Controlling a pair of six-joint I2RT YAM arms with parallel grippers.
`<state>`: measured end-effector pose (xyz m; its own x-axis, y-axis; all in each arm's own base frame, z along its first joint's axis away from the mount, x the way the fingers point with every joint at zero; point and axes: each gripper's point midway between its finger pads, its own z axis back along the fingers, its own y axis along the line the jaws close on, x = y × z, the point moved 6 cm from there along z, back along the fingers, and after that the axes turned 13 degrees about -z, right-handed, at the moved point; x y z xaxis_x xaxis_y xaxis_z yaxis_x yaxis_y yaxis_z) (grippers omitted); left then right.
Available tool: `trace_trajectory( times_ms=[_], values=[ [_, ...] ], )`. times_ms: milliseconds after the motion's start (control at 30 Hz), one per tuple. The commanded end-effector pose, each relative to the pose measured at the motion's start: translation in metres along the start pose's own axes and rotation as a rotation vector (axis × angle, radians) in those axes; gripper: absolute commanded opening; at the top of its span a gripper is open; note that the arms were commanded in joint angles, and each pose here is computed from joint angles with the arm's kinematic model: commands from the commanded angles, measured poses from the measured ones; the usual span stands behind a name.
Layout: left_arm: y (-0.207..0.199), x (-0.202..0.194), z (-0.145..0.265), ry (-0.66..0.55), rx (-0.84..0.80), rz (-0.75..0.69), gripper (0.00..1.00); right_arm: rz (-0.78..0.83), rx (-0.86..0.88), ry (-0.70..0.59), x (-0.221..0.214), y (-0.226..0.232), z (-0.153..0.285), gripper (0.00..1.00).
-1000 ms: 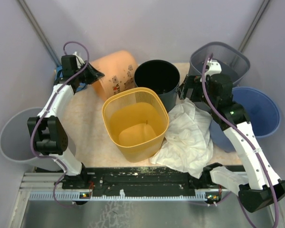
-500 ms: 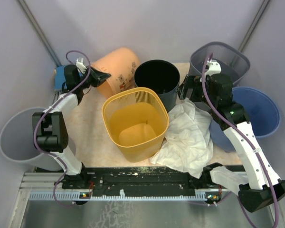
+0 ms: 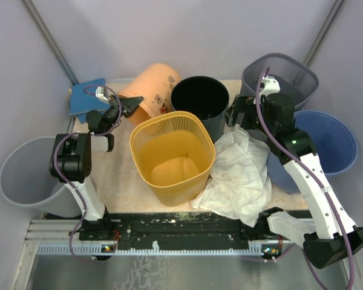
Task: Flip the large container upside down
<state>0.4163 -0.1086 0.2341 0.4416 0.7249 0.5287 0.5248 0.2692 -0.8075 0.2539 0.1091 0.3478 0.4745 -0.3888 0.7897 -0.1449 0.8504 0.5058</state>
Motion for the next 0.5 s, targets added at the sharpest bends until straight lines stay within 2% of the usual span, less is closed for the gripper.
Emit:
trace_trajectory(
  times_ms=[0, 167, 467],
  values=[
    [-0.028, -0.006, 0.006, -0.08, -0.189, -0.092, 0.0, -0.007, 0.056, -0.057, 0.017, 0.014, 0.003, 0.94],
    [-0.023, -0.023, 0.015, -0.141, -0.193, -0.127, 0.0, -0.01, 0.07, -0.045, 0.015, 0.015, 0.001, 0.94],
    [0.018, -0.054, 0.01, -0.141, -0.085, -0.117, 0.0, -0.014, 0.087, -0.024, 0.016, 0.019, 0.001, 0.94]
  ],
)
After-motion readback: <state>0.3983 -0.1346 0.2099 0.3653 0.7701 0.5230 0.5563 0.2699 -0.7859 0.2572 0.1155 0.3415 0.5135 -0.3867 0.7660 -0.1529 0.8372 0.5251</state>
